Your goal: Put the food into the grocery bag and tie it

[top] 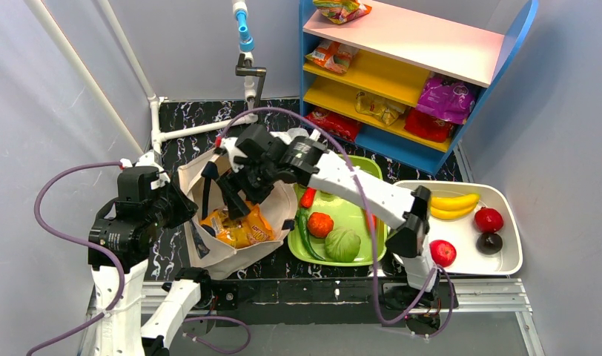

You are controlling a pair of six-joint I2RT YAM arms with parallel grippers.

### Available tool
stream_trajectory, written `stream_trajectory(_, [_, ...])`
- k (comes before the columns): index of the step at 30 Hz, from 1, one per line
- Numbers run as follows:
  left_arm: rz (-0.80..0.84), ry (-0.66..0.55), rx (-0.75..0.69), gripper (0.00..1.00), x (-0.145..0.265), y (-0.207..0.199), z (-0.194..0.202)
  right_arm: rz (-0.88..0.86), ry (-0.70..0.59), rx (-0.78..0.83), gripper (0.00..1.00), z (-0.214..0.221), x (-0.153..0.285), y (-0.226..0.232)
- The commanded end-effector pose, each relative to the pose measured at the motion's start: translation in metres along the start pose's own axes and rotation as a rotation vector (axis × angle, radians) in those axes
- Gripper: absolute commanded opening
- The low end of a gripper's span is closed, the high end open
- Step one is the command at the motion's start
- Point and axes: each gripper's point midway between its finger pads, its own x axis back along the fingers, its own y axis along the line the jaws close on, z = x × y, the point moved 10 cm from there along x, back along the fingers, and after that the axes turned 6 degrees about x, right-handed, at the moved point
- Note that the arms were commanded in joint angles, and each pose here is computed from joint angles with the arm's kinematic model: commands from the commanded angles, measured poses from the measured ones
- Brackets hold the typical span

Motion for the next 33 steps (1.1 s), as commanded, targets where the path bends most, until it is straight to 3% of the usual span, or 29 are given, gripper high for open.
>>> stream_trajectory(1, [0.041, -0.022, -0.002, 0.0, 0.014, -0.001, 0.001, 0.123, -0.229, 0.02, 0.8, -0.016, 0.076, -0.005])
stream_trajectory(6, [0.041, -0.02, -0.008, 0.0, 0.013, -0.001, 0.001, 0.231, -0.283, -0.136, 0.79, 0.011, 0.108, -0.043])
stream_trajectory(11, [0.048, -0.01, -0.01, 0.0, 0.011, -0.002, 0.001, 0.309, -0.295, -0.29, 0.77, 0.055, 0.109, -0.08])
stream_trajectory(20, [0.055, 0.002, -0.01, 0.0, 0.012, -0.002, 0.002, 0.228, -0.281, -0.406, 0.75, 0.096, 0.066, -0.106])
stream_trajectory(33, [0.054, -0.002, -0.016, 0.0, 0.016, -0.002, 0.002, 0.194, -0.206, -0.471, 0.69, 0.098, 0.016, -0.141])
